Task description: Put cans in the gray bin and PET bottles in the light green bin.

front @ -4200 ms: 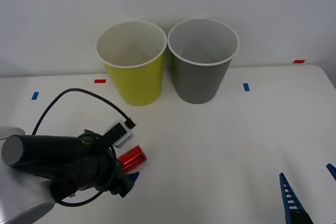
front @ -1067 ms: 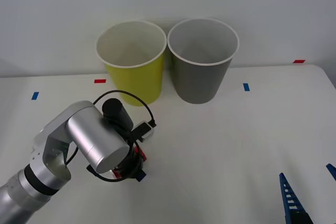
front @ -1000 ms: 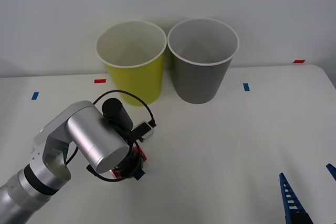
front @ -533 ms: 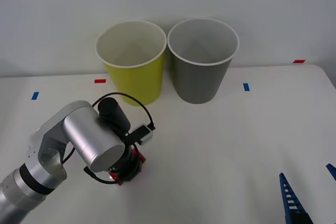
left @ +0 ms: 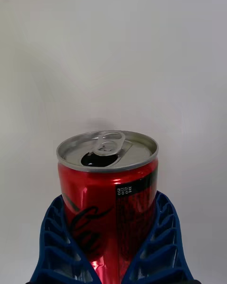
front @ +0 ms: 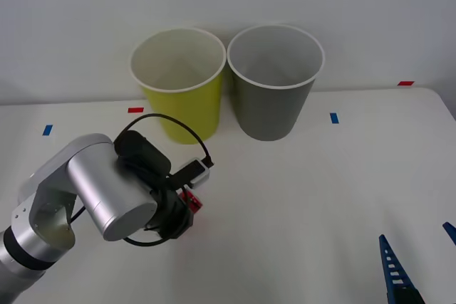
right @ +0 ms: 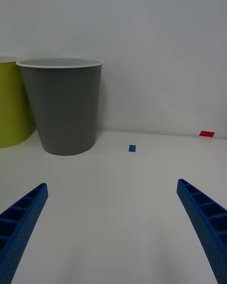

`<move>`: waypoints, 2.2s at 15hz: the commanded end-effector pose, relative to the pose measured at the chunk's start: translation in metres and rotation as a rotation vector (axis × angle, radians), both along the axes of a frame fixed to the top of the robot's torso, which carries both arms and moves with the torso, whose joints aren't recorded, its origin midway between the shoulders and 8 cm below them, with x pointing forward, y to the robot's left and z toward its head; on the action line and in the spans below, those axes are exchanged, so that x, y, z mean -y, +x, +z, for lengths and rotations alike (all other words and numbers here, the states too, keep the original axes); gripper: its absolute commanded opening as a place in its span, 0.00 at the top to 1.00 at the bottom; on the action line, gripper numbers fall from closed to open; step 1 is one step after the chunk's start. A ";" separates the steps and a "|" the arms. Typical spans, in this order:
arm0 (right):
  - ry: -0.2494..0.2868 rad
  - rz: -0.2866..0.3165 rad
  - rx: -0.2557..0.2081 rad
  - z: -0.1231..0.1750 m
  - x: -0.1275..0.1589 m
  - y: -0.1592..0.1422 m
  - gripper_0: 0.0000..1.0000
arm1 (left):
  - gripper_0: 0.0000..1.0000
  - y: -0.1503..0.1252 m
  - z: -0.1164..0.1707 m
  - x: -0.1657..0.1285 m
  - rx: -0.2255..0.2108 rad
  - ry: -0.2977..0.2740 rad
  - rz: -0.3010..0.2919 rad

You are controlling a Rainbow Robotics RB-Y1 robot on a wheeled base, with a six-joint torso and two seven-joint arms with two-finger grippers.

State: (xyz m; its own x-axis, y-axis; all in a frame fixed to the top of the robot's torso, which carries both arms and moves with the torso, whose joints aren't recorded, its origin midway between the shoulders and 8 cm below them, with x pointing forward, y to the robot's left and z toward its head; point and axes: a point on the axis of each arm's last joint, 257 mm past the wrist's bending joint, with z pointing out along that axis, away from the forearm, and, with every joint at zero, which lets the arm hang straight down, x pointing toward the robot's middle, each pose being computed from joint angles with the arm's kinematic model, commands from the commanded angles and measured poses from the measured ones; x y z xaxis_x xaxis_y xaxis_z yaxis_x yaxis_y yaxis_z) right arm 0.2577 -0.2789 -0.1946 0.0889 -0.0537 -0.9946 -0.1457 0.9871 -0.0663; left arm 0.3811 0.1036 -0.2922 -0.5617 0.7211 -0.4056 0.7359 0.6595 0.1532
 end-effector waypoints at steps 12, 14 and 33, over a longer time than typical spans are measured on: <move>0.000 0.000 0.000 0.000 0.000 0.000 0.05 | 1.00 -0.008 0.168 0.019 0.319 -0.483 -0.045; 0.000 0.000 0.000 0.000 0.000 0.000 0.05 | 1.00 -0.006 0.195 0.018 0.349 -0.564 -0.044; 0.000 0.000 0.000 0.000 0.000 0.000 0.06 | 1.00 0.033 0.393 0.030 0.712 -0.818 -0.145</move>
